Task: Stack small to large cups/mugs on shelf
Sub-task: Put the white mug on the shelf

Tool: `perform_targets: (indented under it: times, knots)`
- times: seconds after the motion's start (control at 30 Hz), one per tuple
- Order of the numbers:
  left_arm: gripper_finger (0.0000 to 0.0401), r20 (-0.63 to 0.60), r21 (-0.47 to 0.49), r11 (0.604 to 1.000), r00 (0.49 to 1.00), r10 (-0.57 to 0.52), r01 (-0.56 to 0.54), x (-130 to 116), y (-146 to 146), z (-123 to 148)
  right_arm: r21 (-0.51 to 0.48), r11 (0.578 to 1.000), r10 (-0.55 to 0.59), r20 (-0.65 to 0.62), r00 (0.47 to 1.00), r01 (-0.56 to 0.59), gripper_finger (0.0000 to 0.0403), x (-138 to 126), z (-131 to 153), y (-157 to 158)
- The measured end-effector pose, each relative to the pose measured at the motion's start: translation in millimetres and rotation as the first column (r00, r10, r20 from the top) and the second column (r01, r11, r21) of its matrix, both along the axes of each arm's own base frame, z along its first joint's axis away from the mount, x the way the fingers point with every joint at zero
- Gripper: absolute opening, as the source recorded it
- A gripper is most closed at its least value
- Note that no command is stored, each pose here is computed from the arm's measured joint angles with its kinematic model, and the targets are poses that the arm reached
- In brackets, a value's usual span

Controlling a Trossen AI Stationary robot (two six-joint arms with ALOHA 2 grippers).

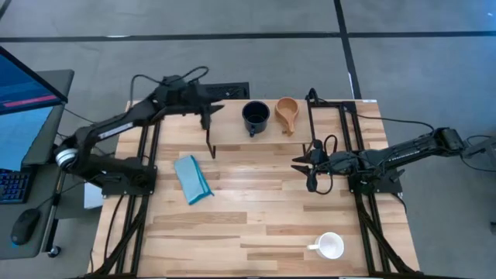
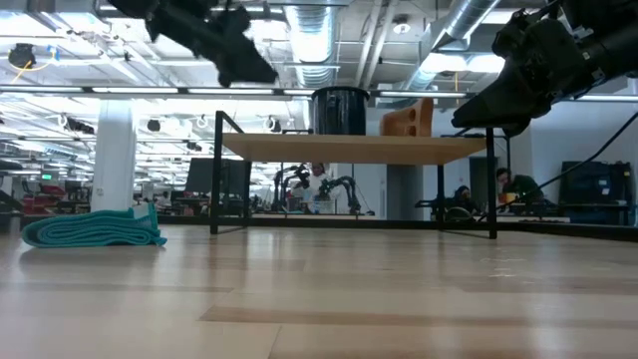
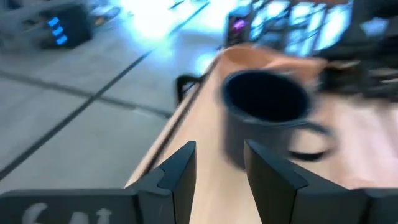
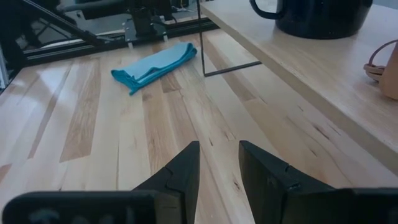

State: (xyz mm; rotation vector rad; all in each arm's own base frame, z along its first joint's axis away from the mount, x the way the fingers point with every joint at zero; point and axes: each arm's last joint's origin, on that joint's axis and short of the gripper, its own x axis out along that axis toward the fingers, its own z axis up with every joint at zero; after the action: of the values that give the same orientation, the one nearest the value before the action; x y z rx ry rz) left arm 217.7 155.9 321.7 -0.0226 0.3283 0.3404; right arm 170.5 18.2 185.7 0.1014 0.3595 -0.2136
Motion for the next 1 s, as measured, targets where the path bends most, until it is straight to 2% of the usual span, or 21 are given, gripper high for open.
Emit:
perform_targets:
  times: [0.1,0.2,0.27,0.53,0.67,0.8,1.0]
  knots:
    - [0.0126,0.049,-0.005,0.998,0.997,-0.060,0.060,-17,-16,5,0.000,1.000,0.000,0.002,1.000,0.000,0.0134,0,0,0]
    - [0.0126,0.084,0.004,0.999,0.995,-0.053,0.053,-29,-30,2,0.000,1.000,0.000,0.003,1.000,0.000,0.0134,0,0,0]
    - [0.0126,0.089,-0.003,0.998,0.994,-0.061,0.061,-38,-40,-6,0.001,1.000,0.000,0.006,1.000,0.000,0.0134,0,1,0]
    - [0.0126,0.251,-0.002,0.990,0.958,-0.138,0.143,-64,-71,-48,0.010,1.000,0.000,0.058,0.998,0.000,0.0134,2,5,0]
    - [0.0126,0.292,-0.021,0.977,0.936,-0.198,0.214,-69,-84,-69,0.011,1.000,0.000,0.066,0.998,0.000,0.0134,2,6,0]
    - [0.0126,0.327,0.000,0.957,0.904,-0.276,0.292,-69,-95,-73,0.011,1.000,0.000,0.065,0.998,0.000,0.0134,2,6,0]
    - [0.0126,0.325,0.056,0.903,0.847,-0.421,0.427,-64,-109,-71,0.011,1.000,0.000,0.064,0.998,0.000,0.0134,2,6,0]
